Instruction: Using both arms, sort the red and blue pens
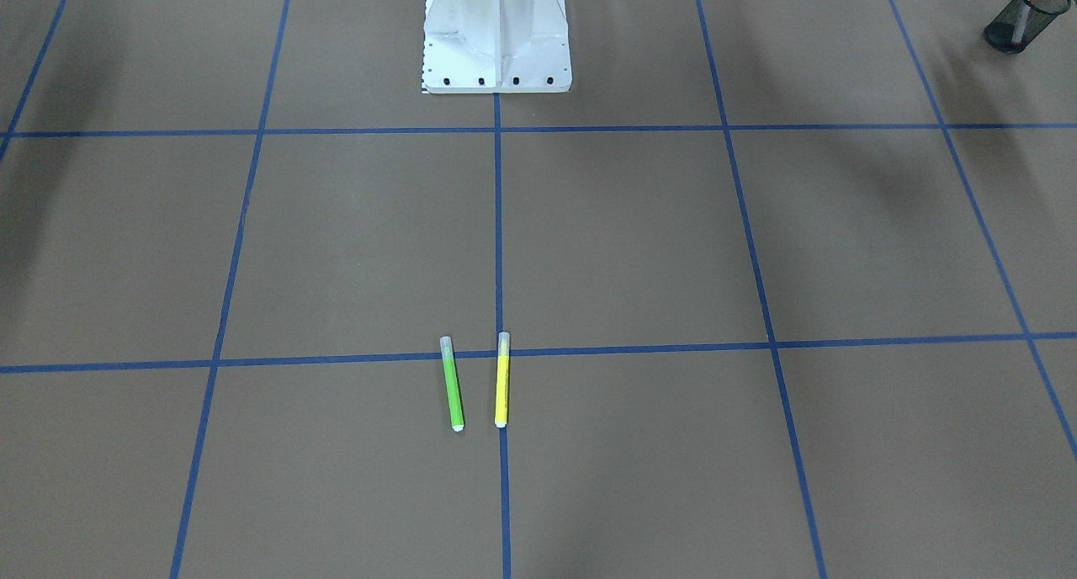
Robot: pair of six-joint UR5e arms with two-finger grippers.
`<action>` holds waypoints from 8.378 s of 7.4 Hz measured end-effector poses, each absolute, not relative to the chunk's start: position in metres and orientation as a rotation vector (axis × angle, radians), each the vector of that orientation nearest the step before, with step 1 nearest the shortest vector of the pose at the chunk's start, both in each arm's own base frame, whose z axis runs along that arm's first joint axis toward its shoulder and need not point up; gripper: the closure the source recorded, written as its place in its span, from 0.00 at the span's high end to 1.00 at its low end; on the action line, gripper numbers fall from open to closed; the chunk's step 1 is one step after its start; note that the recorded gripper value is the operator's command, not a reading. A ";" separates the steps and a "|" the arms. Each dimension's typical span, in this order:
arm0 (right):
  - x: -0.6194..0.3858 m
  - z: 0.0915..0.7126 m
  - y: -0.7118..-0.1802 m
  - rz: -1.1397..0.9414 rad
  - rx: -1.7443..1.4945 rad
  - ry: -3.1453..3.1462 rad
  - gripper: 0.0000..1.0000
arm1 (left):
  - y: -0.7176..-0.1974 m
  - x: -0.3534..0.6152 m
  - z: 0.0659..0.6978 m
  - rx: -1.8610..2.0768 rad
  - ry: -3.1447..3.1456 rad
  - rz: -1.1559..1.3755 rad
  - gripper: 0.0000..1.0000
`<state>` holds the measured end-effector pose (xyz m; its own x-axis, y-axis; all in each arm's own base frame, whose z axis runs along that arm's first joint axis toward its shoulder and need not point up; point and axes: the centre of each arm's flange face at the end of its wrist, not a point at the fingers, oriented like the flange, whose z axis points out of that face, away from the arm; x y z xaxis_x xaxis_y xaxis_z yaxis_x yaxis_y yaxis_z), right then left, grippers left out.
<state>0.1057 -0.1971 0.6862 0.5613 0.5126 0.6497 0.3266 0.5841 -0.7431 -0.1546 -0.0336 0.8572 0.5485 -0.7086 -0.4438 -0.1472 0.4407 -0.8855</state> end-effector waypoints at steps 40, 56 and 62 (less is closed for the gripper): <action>0.205 0.838 -0.195 0.071 -0.843 -0.969 1.00 | -0.182 -0.248 0.722 -0.560 0.858 -0.434 1.00; 0.121 0.677 -0.510 -0.087 0.027 -0.793 1.00 | -0.522 -0.067 0.647 0.071 0.720 -0.007 1.00; 0.038 0.608 -0.544 0.003 -0.003 -0.781 1.00 | -0.540 -0.023 0.616 0.121 0.731 -0.046 1.00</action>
<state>0.0381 -0.5437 0.6076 0.7099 0.0042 0.7042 -0.0021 1.0000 -0.0040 -0.0227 -0.5404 0.6164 0.7441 0.0003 -0.6681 0.0843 0.9920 0.0943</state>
